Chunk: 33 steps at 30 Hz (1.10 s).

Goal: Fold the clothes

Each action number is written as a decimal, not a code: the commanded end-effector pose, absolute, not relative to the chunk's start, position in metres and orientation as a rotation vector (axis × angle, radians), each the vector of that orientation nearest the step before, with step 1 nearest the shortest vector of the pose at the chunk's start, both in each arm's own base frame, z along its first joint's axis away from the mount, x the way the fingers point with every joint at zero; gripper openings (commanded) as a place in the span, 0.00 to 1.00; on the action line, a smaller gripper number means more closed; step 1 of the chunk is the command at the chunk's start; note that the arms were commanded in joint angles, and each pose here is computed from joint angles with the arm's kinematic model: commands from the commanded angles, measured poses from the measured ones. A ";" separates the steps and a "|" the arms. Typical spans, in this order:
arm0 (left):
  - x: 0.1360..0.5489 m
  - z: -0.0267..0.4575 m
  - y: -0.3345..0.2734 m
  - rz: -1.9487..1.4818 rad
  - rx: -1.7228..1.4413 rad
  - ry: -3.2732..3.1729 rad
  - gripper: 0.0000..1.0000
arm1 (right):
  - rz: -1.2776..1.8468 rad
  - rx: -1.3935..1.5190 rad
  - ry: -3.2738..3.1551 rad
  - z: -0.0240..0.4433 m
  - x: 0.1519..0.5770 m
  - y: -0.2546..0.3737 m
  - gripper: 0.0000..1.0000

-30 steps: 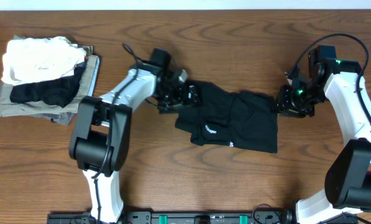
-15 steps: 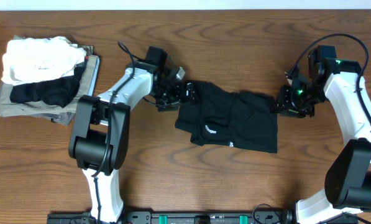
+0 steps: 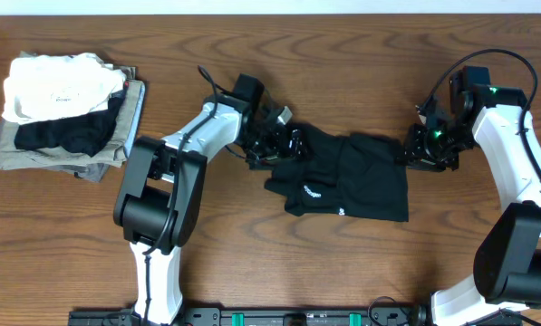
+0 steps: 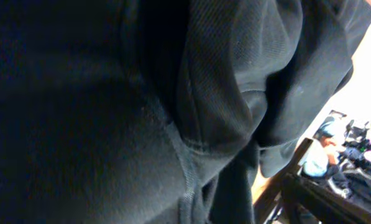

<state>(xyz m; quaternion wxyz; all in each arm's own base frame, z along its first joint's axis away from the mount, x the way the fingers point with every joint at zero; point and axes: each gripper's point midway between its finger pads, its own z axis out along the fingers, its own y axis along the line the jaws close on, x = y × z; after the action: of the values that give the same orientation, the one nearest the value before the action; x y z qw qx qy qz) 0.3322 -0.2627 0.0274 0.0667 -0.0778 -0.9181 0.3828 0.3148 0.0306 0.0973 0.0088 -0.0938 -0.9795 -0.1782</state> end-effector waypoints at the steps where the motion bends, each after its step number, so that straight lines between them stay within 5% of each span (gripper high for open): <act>1: 0.307 -0.019 -0.256 0.968 -0.226 -2.742 0.88 | -0.553 -0.265 -3.073 0.099 0.315 0.029 0.29; 6: 0.305 -0.019 -0.259 0.964 -0.225 -2.739 0.54 | -0.553 -0.264 -3.072 0.099 0.315 0.029 0.29; 12: 0.305 -0.019 -0.259 0.961 -0.206 -2.736 0.35 | -0.553 -0.260 -3.074 0.099 0.315 0.029 0.29; 16: 0.306 -0.019 -0.259 0.956 -0.170 -2.733 0.06 | -0.553 -0.260 -3.074 0.099 0.315 0.029 0.28; 33: 0.349 -0.011 -0.141 0.991 0.188 -2.748 0.06 | -0.555 -0.259 -3.083 0.099 0.317 0.029 0.29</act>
<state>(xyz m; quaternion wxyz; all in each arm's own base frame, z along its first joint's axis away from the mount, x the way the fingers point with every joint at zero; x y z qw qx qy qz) 0.3466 -0.1649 0.0013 0.1105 0.0653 -0.9254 0.3566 0.3156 0.0305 0.0972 0.0065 -0.0900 -0.9799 -0.1781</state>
